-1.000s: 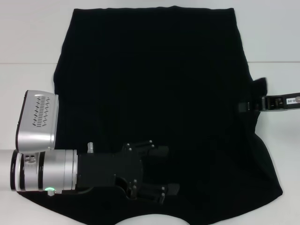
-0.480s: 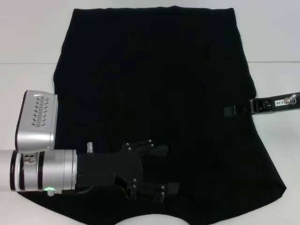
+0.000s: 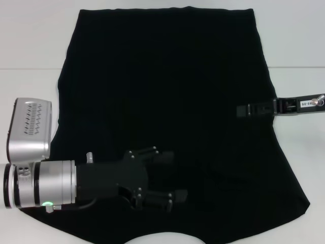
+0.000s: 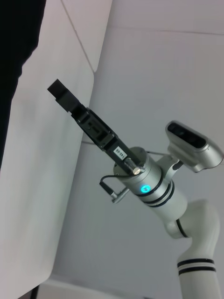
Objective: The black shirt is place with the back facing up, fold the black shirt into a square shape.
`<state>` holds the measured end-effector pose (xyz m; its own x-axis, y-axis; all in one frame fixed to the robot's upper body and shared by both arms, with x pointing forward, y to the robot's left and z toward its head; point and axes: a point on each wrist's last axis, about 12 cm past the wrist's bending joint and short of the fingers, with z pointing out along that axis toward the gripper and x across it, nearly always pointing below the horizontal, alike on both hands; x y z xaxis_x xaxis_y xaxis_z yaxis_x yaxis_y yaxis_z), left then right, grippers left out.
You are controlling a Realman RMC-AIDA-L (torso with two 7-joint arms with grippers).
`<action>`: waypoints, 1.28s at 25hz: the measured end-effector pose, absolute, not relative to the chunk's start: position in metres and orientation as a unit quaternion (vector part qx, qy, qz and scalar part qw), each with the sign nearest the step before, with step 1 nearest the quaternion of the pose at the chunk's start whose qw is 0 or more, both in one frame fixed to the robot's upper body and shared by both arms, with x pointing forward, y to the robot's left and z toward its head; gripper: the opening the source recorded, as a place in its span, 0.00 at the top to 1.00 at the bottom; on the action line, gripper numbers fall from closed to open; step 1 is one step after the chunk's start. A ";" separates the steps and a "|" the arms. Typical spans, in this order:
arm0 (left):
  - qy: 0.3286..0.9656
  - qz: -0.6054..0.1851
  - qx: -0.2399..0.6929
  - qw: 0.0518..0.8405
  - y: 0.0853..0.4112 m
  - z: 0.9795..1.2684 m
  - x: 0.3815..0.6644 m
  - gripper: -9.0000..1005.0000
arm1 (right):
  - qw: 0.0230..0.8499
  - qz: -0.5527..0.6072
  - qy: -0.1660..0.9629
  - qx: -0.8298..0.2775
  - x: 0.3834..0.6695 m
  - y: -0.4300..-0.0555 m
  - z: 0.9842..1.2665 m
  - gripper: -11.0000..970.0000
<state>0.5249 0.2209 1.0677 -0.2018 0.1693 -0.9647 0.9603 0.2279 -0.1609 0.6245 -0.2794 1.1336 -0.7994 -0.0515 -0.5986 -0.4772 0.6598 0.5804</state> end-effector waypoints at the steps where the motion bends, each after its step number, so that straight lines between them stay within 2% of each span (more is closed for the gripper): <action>1: 0.646 -0.441 0.431 0.451 0.222 1.068 0.525 0.06 | 0.282 0.385 0.865 -0.153 0.625 -0.279 1.134 0.62; 6: 0.705 -0.457 0.353 0.411 0.249 1.076 0.530 0.06 | 0.315 0.397 0.846 -0.167 0.621 -0.272 1.127 0.40; 14: 0.823 -0.400 0.185 0.358 0.329 1.096 0.520 0.06 | 0.356 0.389 0.827 -0.195 0.612 -0.259 1.109 0.07; 21: 0.894 -0.321 0.078 0.302 0.380 1.115 0.508 0.06 | 0.369 0.392 0.813 -0.220 0.612 -0.251 1.110 0.02; 32: 0.933 -0.284 0.045 0.218 0.388 1.121 0.499 0.06 | 0.386 0.393 0.803 -0.229 0.616 -0.249 1.116 0.03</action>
<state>0.4988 0.3881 1.1206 -0.9008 -0.0402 -0.4324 0.2076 0.8347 -0.5101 0.6161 -0.2490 1.1162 -0.5970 -0.0641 -0.7997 -0.6709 0.5865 0.4538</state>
